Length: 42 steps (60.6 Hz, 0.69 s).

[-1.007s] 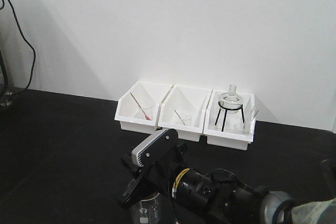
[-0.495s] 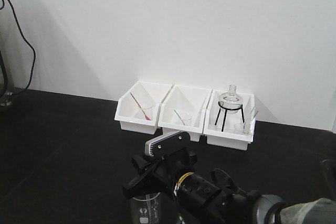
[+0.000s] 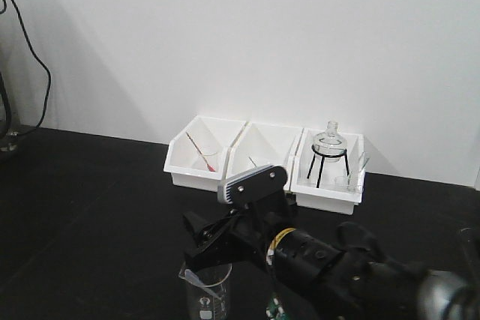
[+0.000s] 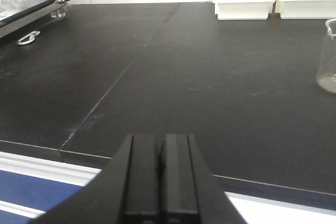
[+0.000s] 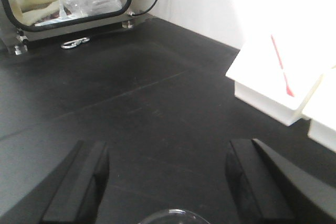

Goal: Grab transparent chemical and place on left bench

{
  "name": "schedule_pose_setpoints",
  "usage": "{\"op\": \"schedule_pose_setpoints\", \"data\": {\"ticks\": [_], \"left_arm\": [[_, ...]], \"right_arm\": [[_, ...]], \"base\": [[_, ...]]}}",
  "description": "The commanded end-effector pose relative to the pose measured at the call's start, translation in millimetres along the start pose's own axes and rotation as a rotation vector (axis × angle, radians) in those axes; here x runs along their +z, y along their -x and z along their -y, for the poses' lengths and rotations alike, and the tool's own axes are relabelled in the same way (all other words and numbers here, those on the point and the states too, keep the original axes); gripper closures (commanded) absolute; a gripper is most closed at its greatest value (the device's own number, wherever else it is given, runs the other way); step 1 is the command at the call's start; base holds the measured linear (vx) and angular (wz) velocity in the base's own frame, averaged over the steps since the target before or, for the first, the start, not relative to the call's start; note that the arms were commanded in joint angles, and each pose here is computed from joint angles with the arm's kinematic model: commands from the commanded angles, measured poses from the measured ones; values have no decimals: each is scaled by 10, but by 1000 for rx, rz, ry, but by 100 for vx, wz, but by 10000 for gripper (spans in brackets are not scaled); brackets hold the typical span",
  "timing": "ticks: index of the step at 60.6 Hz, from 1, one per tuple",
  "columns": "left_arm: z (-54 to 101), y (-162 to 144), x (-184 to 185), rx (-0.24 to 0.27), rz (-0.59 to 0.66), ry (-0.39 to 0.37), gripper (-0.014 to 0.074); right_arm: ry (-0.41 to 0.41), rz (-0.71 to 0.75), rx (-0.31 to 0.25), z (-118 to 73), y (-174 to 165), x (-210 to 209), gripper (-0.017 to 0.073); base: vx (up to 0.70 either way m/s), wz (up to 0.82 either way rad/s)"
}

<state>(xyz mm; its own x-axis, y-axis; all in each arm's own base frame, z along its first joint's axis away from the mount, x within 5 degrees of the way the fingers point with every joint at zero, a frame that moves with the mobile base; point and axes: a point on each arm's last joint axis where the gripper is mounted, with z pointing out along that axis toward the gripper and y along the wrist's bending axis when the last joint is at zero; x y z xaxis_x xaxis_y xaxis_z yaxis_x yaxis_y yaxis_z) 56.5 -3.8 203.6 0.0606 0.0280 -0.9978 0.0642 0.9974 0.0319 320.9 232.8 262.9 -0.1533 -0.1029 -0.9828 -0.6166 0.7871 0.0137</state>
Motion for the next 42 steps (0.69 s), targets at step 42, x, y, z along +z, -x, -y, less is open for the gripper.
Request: {"op": "schedule_pose_setpoints", "data": {"ticks": [42], "left_arm": [[-1, 28, -13, -9, 81, 2, 597]], "right_arm": [[-53, 125, -63, -84, 165, -2593, 63]], "base": [[0, 0]]}}
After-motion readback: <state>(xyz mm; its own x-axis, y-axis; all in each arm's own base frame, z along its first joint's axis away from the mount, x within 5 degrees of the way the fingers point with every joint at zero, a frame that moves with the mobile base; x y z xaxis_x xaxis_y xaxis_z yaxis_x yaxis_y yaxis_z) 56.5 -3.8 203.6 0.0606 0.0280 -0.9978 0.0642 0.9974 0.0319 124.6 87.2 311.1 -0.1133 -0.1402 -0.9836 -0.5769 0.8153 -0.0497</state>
